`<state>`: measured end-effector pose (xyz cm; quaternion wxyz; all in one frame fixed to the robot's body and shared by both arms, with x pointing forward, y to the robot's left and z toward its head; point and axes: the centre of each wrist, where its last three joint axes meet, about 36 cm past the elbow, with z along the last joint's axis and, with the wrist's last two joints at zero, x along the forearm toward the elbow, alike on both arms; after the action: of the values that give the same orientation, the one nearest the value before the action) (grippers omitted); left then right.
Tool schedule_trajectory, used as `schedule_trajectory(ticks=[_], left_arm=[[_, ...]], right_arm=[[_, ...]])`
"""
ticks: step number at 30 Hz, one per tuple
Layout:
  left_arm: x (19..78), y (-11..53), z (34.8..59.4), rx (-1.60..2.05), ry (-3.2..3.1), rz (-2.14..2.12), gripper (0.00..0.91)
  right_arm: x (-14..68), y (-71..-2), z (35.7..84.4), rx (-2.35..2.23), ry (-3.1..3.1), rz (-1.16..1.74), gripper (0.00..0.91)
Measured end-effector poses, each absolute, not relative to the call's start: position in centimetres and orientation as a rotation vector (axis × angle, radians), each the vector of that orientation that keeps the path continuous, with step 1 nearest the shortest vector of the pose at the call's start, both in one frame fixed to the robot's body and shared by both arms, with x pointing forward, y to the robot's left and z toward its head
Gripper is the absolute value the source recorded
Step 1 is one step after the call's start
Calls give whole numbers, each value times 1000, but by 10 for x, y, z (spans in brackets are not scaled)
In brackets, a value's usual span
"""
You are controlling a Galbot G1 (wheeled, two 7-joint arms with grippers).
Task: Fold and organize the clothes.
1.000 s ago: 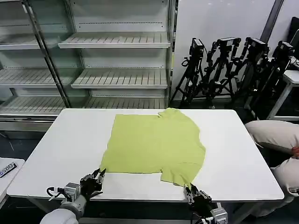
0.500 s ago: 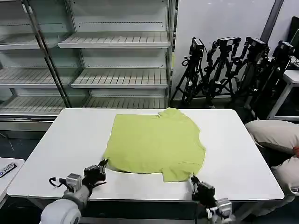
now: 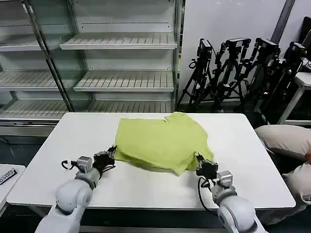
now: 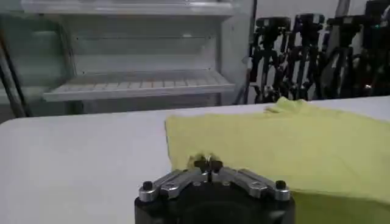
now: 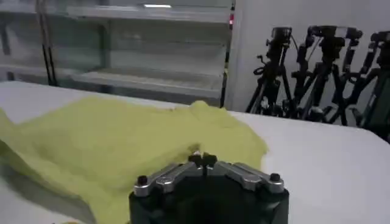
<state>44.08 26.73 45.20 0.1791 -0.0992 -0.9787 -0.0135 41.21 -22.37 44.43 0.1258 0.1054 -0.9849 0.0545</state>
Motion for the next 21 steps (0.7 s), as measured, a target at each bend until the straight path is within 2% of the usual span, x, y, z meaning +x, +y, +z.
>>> schedule_trajectory(ticks=[14, 16, 17, 18, 19, 21], left_arm=[[490, 286, 435, -220, -2722, -27, 0], [494, 287, 435, -216, -2719, -31, 20], [496, 287, 435, -216, -2719, -32, 252], [498, 287, 434, -219, -2718, -32, 907], [499, 287, 434, -219, -2718, -33, 907], [502, 287, 432, -219, -2716, -39, 907]], right_arm=[[479, -215, 434, 287, -2890, 182, 0], [483, -215, 432, 284, -2887, 187, 0], [485, -215, 431, 281, -2886, 190, 0], [487, -215, 430, 278, -2884, 193, 81], [488, -215, 430, 275, -2882, 196, 907], [491, -215, 429, 269, -2879, 202, 907]])
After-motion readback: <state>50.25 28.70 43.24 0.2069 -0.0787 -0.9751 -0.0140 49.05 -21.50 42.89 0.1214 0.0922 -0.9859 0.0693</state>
